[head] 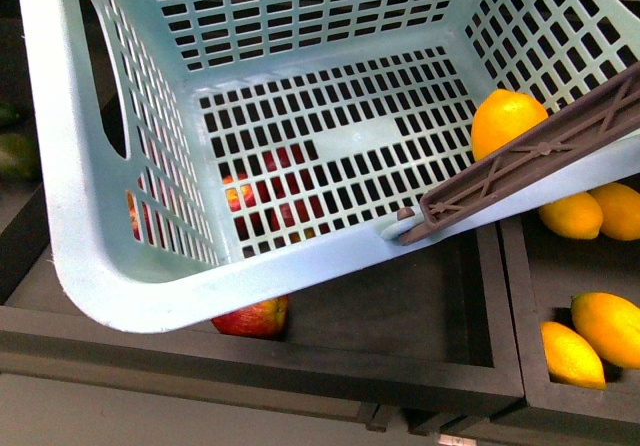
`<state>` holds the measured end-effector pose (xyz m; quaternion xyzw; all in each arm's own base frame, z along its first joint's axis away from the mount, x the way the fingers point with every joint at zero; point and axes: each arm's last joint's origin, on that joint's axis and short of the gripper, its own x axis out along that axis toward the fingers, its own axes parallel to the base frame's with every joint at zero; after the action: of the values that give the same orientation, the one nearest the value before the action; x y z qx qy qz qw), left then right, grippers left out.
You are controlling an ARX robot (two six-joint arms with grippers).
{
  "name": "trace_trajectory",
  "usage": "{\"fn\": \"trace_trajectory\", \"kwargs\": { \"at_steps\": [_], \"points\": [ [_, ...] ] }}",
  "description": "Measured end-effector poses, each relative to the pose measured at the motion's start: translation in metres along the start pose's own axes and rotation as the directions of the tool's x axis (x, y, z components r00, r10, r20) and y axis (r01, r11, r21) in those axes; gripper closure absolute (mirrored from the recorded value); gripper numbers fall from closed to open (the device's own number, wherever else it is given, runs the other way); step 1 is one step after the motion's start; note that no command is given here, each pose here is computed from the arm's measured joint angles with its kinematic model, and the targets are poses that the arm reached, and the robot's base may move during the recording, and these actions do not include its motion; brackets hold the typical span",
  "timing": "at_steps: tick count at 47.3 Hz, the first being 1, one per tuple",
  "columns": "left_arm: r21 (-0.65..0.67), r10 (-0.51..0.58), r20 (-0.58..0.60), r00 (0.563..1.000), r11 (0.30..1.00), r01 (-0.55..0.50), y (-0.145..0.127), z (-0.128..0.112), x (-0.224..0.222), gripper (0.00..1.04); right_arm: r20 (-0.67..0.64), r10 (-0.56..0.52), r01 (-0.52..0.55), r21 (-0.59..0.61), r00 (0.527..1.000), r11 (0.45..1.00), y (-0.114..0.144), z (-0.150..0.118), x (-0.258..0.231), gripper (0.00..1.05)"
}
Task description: Pick lemon and mango into basket
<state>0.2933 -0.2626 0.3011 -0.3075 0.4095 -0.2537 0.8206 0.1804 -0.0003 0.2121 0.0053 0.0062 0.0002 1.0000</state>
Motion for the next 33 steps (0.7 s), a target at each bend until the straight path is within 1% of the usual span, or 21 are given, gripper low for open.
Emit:
{"fn": "trace_trajectory", "kwargs": {
  "at_steps": [3, 4, 11, 21, 22, 23, 33],
  "points": [
    [0.000, 0.001, 0.001, 1.000, 1.000, -0.001, 0.000, 0.000, 0.000, 0.76, 0.001, 0.000, 0.000, -0.001, 1.000, 1.000, 0.000, -0.004, -0.005, 0.97],
    [0.001, 0.001, 0.001, 1.000, 1.000, -0.001, 0.000, 0.000, 0.000, 0.76, 0.002, 0.000, 0.000, -0.001, 1.000, 1.000, 0.000, -0.007, -0.008, 1.02],
    [0.001, 0.003, 0.004, 1.000, 1.000, -0.003, 0.000, 0.000, 0.000, 0.76, 0.004, 0.000, 0.000, -0.005, 1.000, 1.000, 0.000, -0.019, -0.022, 1.03],
    [-0.001, 0.000, 0.000, 1.000, 1.000, 0.000, 0.000, 0.000, 0.000, 0.76, 0.003, 0.000, 0.000, -0.005, 1.000, 1.000, 0.000, -0.029, -0.035, 1.03],
    [0.000, 0.000, 0.001, 1.000, 1.000, 0.000, 0.000, 0.000, 0.000, 0.76, 0.002, 0.000, 0.000, -0.007, 1.000, 1.000, 0.000, -0.030, -0.037, 1.01],
    [0.000, 0.001, 0.001, 1.000, 1.000, -0.001, 0.000, 0.000, 0.000, 0.76, 0.005, 0.000, 0.000, -0.007, 1.000, 1.000, 0.000, -0.030, -0.038, 0.95],
    [0.000, 0.002, 0.003, 1.000, 1.000, -0.002, 0.000, 0.000, 0.000, 0.76, 0.011, 0.000, 0.000, -0.007, 1.000, 1.000, 0.000, -0.029, -0.038, 0.52]
  ]
}}
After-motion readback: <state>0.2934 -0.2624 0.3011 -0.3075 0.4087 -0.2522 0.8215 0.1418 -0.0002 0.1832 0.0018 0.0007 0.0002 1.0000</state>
